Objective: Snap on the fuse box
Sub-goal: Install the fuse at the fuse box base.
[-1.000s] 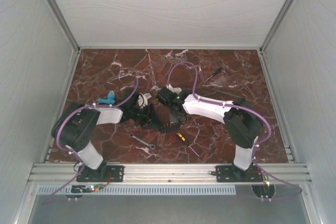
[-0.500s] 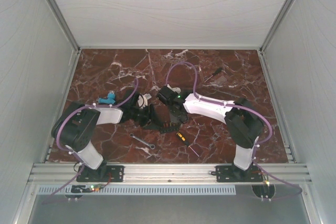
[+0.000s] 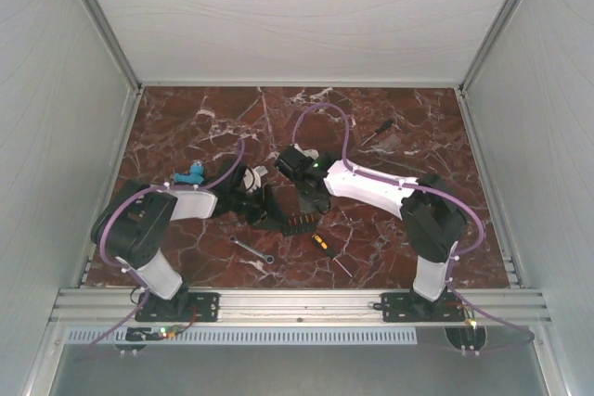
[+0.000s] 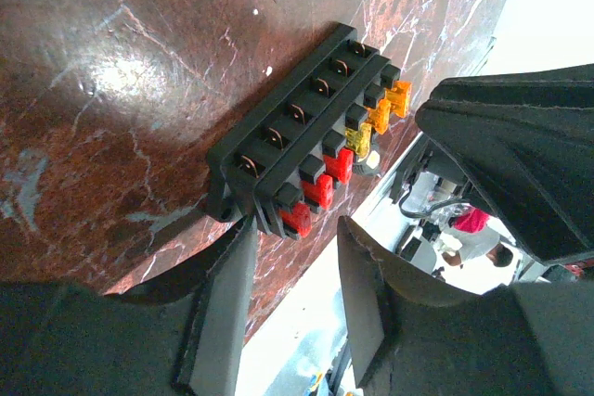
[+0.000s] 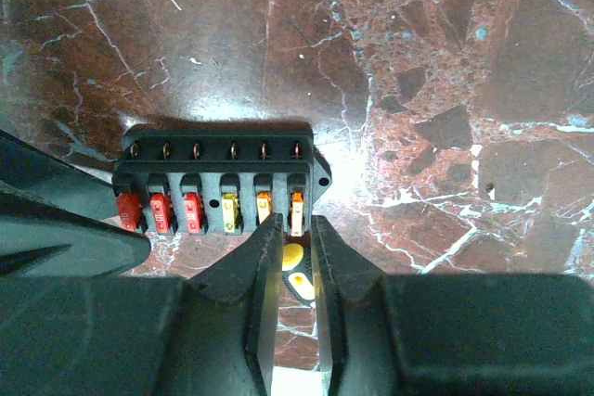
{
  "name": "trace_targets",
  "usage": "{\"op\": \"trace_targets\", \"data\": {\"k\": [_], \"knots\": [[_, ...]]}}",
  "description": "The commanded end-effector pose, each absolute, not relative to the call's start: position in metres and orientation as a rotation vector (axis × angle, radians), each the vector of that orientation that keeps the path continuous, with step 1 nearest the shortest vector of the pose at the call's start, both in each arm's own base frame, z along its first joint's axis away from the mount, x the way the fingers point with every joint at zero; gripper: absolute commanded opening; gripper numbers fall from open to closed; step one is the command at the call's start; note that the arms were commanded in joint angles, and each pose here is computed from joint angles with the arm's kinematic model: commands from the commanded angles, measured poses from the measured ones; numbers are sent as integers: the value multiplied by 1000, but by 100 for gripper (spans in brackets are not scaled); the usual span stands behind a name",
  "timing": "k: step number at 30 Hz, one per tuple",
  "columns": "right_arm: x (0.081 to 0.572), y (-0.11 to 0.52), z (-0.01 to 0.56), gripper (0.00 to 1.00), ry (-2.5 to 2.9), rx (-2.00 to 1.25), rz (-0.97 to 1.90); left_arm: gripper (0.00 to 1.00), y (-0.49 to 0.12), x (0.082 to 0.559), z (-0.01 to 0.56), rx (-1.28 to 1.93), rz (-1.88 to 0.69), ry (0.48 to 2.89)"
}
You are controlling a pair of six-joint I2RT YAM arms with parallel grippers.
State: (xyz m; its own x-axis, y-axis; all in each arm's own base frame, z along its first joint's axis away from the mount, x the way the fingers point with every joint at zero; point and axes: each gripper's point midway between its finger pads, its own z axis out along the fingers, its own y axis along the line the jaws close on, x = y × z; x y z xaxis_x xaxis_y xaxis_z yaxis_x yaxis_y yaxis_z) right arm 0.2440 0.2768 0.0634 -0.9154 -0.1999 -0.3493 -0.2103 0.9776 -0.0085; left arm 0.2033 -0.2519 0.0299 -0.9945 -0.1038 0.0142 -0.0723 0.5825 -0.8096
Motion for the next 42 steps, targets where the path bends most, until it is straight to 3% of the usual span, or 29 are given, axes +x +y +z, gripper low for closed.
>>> {"op": "trace_targets", "data": {"k": [1, 22, 27, 42], "knots": [[245, 272, 72, 15, 2779, -251, 38, 41, -254, 212, 36, -131, -1408, 2733], [239, 275, 52, 9, 2842, -289, 35, 41, -254, 212, 36, -129, -1414, 2735], [237, 273, 48, 0, 2852, -300, 23, 41, -254, 213, 36, -127, -1415, 2733], [217, 257, 22, 0, 2962, -407, -85, 41, -254, 212, 35, -127, -1413, 2737]]}}
